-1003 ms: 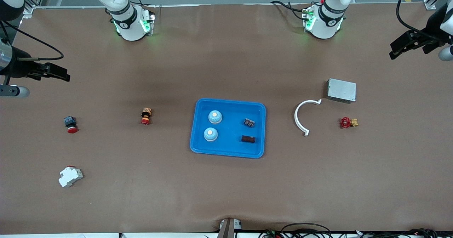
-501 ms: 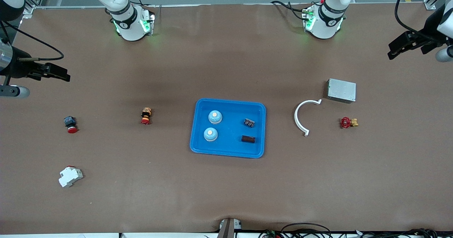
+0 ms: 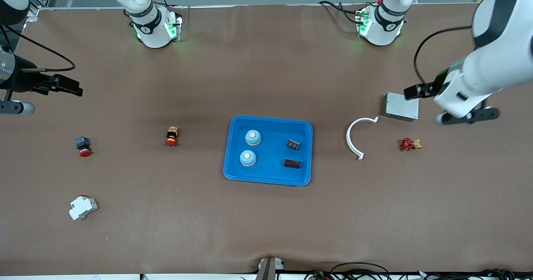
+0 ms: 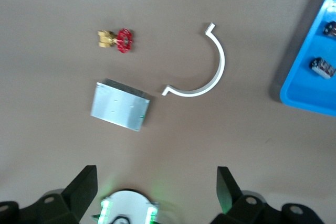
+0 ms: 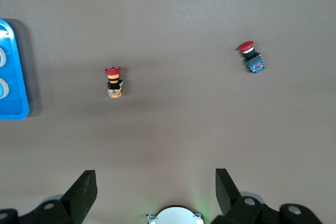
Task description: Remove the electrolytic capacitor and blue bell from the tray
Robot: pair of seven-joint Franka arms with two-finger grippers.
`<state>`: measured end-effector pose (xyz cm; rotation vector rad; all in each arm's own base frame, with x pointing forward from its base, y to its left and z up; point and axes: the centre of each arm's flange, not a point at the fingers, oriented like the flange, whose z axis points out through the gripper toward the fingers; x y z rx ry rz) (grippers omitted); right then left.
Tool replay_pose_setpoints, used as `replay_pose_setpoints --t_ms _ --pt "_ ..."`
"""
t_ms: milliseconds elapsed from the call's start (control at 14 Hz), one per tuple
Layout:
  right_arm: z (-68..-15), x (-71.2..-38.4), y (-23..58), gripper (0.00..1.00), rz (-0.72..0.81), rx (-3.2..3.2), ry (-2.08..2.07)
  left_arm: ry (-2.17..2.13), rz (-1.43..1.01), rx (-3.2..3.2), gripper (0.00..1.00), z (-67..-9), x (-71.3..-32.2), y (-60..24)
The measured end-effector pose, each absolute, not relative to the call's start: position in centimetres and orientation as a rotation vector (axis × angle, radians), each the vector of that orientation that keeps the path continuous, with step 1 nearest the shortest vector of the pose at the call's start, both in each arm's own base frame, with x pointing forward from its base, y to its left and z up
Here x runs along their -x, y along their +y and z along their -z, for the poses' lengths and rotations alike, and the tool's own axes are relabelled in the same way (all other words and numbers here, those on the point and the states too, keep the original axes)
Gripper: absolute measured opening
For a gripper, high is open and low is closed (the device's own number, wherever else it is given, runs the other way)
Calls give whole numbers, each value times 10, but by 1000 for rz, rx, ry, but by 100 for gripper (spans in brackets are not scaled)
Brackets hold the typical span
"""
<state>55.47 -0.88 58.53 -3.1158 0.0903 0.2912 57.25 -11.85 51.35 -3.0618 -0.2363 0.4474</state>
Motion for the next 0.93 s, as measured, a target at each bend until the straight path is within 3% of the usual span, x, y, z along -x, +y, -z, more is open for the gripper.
replay_pose_setpoints --t_ms 358,788,931 --pt "-583 -556 -5 100 -297 3116 80 -484 -443 3013 100 -438 -590 -178" --pt "-579 -558 -2 100 -307 3116 71 -755 -273 3020 100 -380 -588 -258" --pt "-573 -560 4 100 -322 3115 54 -889 -238 3006 88 -357 -587 -285"
